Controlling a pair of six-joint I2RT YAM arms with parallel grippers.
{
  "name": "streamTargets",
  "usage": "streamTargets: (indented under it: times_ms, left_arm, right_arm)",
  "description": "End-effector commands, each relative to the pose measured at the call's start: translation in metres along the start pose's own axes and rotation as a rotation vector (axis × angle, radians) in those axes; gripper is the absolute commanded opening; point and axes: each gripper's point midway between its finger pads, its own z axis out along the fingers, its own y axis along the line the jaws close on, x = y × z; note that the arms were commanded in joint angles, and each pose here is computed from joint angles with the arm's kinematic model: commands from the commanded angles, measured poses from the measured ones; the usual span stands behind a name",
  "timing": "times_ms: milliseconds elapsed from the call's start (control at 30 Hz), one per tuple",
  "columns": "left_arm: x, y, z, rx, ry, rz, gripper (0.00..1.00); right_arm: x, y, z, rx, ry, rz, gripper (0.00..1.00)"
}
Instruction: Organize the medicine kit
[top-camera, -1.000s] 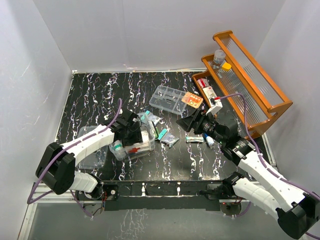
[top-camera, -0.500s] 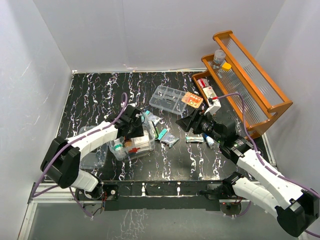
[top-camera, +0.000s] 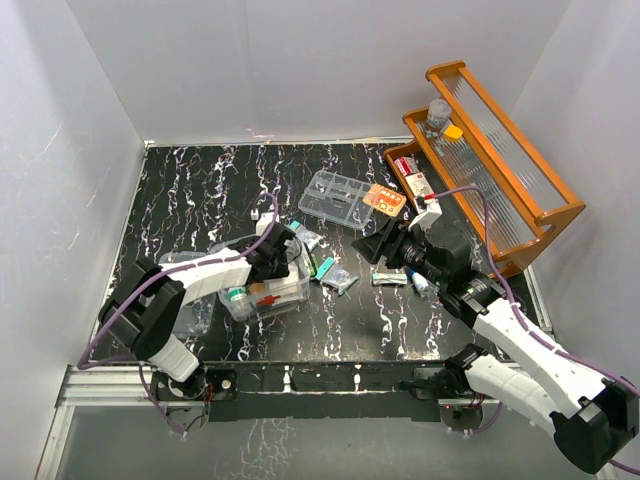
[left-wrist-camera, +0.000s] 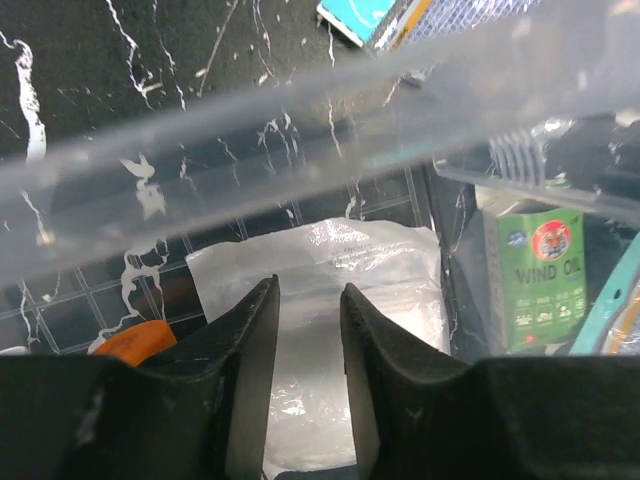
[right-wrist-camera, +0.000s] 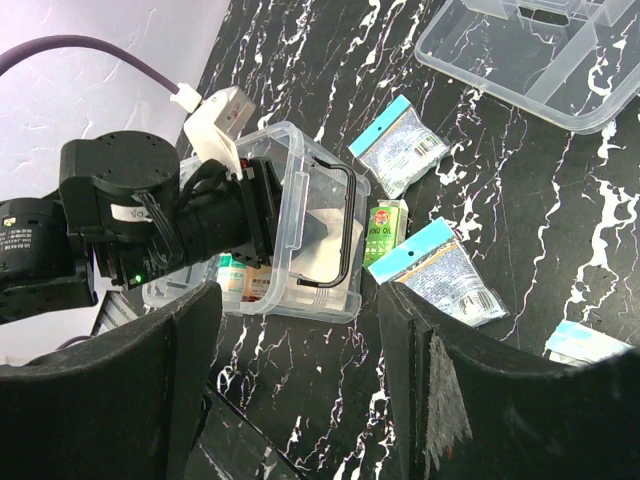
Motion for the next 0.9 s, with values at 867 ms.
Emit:
streamTargets:
  times_ms: [867]
  left_arm:
    - [-0.072, -0.004, -0.089, 0.0, -0.271, 0.008, 0.44]
  right_arm:
    - [0.061, -0.092, 0.037, 0.292, 0.243, -0.323, 0.57]
